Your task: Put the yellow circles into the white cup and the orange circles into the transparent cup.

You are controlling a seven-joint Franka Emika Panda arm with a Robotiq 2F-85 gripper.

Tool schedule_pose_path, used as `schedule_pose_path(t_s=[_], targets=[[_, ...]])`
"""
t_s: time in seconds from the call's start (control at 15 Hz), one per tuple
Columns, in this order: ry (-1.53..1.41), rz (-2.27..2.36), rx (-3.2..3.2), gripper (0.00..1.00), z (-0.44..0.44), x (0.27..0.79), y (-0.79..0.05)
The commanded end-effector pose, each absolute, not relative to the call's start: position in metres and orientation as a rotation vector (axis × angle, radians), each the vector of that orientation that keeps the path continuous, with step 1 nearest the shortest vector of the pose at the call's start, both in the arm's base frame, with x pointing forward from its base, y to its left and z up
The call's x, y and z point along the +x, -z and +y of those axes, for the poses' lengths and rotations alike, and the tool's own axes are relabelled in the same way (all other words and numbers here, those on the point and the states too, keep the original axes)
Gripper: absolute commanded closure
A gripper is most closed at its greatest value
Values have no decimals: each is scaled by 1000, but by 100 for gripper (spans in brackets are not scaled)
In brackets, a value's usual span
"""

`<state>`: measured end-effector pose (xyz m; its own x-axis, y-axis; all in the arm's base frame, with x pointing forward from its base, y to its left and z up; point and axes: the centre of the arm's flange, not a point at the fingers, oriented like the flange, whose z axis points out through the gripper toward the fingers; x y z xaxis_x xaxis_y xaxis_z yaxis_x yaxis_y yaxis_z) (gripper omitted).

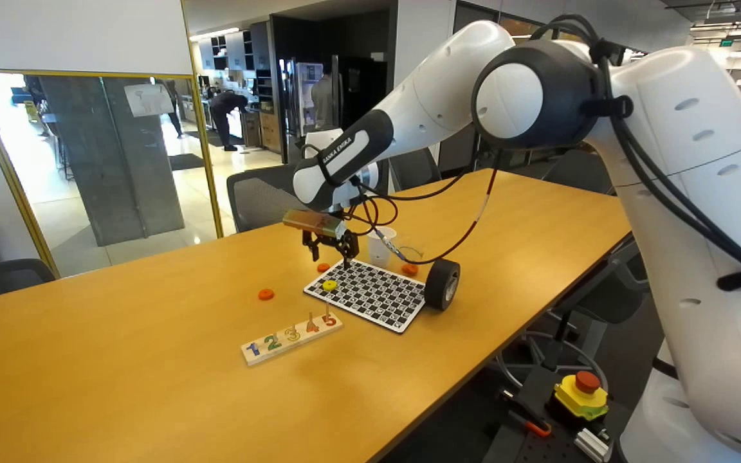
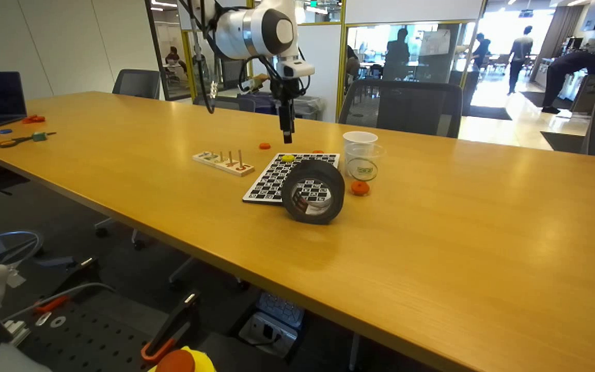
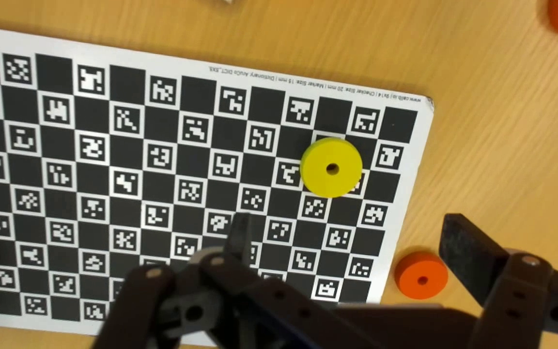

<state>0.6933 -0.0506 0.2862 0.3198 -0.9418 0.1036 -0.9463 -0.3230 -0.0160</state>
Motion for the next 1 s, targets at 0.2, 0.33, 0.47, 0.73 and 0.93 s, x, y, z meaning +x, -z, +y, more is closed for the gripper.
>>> schedule_pose_path(t_s=[0.2, 0.33, 0.47, 0.73, 0.93], targets=[[-86, -1798, 2506, 0, -57, 728, -256], [-65, -1795, 2509, 0, -58, 727, -250], [-47, -1794, 2509, 0, -57, 723, -247], [-15, -1787, 2518, 0, -53, 717, -245], [-1, -1784, 2529, 0, -50, 716, -243]])
